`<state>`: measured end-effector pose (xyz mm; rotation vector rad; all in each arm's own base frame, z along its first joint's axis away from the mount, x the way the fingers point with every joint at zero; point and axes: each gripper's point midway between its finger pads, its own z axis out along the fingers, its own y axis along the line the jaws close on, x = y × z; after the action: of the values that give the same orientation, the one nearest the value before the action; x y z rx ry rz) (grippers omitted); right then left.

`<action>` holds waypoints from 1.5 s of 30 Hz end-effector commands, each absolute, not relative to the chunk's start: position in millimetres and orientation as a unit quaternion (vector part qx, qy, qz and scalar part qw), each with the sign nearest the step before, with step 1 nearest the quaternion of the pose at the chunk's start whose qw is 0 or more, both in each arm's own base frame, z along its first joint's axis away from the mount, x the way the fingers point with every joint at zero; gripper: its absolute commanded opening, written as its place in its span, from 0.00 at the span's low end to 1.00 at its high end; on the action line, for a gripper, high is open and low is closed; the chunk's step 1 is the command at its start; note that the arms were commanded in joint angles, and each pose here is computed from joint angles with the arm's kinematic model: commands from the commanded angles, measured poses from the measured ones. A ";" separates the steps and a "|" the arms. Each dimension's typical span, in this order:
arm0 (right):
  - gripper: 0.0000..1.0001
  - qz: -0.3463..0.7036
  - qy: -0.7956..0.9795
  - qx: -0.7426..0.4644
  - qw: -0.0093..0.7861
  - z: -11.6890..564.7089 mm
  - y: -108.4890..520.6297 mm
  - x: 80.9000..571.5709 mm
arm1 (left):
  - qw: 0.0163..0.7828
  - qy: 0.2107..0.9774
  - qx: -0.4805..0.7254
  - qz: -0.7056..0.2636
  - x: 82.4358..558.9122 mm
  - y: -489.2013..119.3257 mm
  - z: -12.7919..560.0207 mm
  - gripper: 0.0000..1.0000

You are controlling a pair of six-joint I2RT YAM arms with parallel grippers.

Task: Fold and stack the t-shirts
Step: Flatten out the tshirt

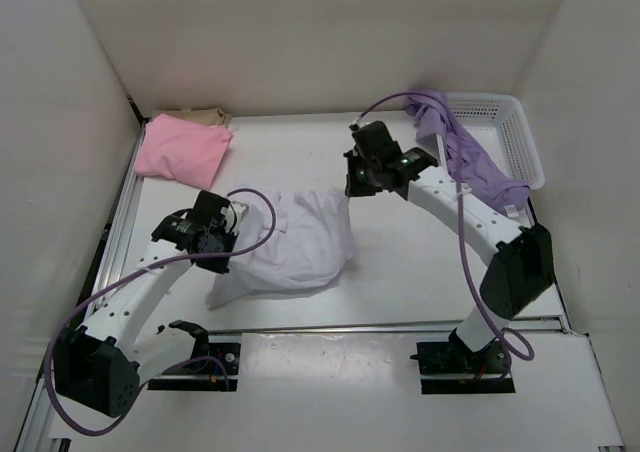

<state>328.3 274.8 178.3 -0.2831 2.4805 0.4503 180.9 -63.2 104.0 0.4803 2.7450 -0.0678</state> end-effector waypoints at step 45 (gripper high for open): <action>0.00 0.146 0.928 0.140 0.311 162.5 109.6 204.2 | 0.253 0.958 0.097 0.090 227.0 -16.1 113.3 0.10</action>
<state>189.2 116.1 150.9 0.4434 2.4807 0.4434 207.8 -7.7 94.6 0.2789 2.6501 0.2892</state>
